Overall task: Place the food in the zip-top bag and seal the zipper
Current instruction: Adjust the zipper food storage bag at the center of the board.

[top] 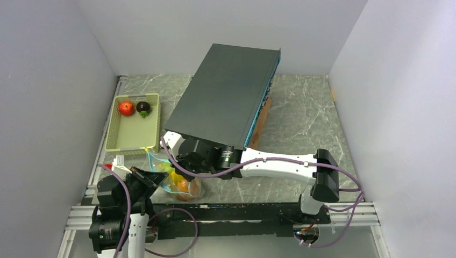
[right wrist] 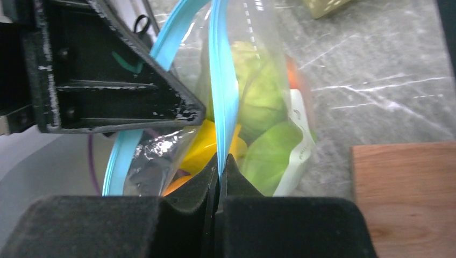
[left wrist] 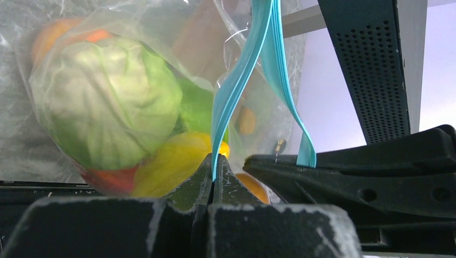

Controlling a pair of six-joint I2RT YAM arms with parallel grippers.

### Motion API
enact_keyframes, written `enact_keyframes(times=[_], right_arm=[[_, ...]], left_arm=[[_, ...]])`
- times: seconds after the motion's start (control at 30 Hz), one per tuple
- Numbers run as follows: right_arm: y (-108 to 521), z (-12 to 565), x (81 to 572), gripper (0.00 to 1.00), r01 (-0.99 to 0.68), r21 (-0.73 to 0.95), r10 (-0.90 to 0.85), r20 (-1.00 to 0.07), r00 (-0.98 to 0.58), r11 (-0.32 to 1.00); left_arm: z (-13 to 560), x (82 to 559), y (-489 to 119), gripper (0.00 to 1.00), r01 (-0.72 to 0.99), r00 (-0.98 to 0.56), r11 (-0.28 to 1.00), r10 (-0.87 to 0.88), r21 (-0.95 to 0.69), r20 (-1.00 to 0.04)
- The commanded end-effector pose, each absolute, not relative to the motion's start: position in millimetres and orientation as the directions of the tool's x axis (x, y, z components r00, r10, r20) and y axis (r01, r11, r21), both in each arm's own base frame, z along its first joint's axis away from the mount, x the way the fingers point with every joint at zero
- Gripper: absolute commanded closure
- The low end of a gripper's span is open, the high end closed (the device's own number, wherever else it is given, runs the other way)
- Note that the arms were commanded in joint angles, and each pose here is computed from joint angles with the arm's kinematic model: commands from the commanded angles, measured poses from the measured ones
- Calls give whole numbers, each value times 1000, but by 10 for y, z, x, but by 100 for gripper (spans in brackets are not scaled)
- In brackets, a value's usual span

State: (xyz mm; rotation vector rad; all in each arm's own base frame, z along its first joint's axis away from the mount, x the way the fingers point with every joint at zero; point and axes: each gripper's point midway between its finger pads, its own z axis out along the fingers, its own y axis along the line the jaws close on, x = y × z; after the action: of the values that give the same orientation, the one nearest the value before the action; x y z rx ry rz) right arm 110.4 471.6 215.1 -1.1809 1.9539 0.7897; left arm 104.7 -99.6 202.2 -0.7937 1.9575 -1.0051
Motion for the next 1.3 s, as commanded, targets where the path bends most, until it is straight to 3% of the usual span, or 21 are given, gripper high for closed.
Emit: enact_keyframes(times=[0.0, 0.23, 0.43, 0.53, 0.77, 0.97, 1.17, 1.27], right_arm=[[4926, 2533, 815, 99, -903, 320, -368, -834, -411, 286], [4976, 2478, 809, 91, -878, 365, -358, -810, -464, 311], [4963, 2462, 905, 89, -870, 331, -362, -811, -460, 365], [4922, 2490, 920, 74, -877, 310, -371, -815, -444, 368], [4637, 2288, 1018, 47, -866, 227, -422, -800, -427, 445], [4298, 2275, 929, 36, -838, 181, -442, -781, -440, 515], [4174, 2253, 707, 40, -797, 268, -403, -749, -526, 541], [4205, 2100, 643, 68, -782, 288, -388, -741, -547, 552]], left_arm=[[2173, 1093, -996, 100, -95, -462, 489, -793, -867, -397], [2161, 1112, -992, 100, -96, -459, 485, -797, -869, -393], [2164, 1083, -961, 100, -108, -447, 500, -797, -860, -407], [2181, 1074, -940, 100, -112, -431, 497, -805, -861, -408], [2013, 1052, -903, 100, -155, -421, 492, -817, -857, -393], [1989, 998, -916, 100, -153, -420, 484, -821, -861, -387], [2067, 970, -918, 100, -145, -412, 478, -825, -866, -387], [2121, 969, -941, 100, -137, -414, 461, -831, -877, -372]])
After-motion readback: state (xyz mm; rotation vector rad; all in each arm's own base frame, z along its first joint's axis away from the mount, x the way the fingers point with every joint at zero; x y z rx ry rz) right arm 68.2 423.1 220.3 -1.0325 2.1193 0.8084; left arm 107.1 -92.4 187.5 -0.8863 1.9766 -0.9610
